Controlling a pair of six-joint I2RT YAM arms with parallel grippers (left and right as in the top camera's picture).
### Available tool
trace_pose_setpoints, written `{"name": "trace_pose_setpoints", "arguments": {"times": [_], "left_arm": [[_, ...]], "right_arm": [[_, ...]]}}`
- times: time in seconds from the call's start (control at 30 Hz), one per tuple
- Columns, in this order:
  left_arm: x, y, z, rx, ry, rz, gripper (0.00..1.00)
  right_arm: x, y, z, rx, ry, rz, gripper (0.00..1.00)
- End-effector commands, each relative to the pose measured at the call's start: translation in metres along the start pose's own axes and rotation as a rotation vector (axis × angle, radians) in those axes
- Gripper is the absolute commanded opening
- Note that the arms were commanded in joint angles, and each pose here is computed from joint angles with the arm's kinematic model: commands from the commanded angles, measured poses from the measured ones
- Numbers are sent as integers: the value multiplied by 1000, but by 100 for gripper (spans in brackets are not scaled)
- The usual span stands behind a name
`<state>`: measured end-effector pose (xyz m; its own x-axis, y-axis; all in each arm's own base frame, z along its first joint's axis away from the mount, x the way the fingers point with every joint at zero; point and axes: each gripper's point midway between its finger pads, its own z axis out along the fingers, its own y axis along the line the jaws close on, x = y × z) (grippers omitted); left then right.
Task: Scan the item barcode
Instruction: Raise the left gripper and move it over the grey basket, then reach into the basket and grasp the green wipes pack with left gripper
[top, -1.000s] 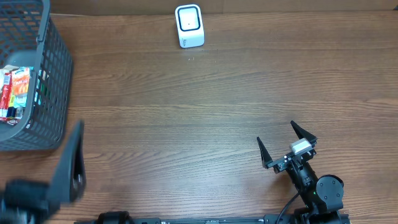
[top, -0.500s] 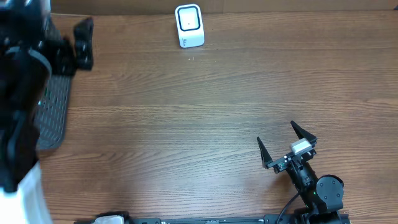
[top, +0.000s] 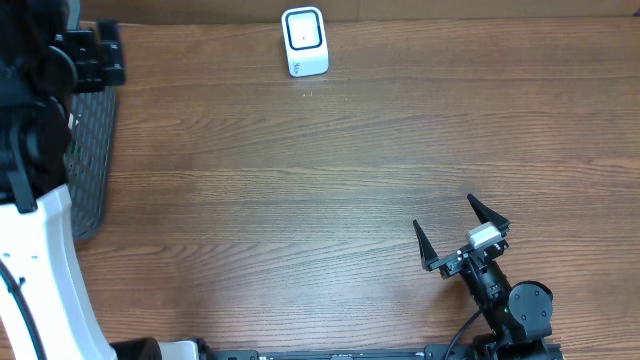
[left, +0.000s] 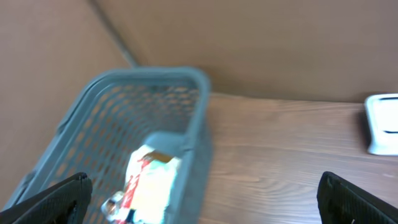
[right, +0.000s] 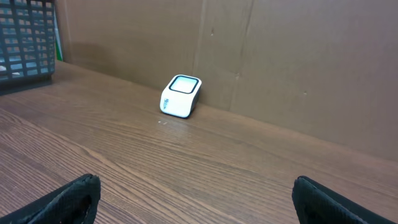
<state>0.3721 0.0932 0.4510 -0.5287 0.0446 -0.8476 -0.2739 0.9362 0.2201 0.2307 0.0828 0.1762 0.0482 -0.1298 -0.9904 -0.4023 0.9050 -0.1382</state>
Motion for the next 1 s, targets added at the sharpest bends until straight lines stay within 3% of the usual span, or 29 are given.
{"name": "trace_pose_setpoints", "arguments": {"times": [0.0, 0.43, 0.57, 0.97], "left_arm": [[9, 32, 20, -81, 47, -79, 100], [63, 98, 106, 54, 191, -281, 100], [95, 123, 136, 54, 264, -336, 100], [168, 129, 209, 150, 440, -248, 100]], "right_arm": [[2, -2, 0, 13, -4, -5, 100], [2, -2, 0, 13, -5, -5, 100], [2, -2, 0, 13, -4, -5, 100], [2, -2, 0, 13, -5, -5, 100]]}}
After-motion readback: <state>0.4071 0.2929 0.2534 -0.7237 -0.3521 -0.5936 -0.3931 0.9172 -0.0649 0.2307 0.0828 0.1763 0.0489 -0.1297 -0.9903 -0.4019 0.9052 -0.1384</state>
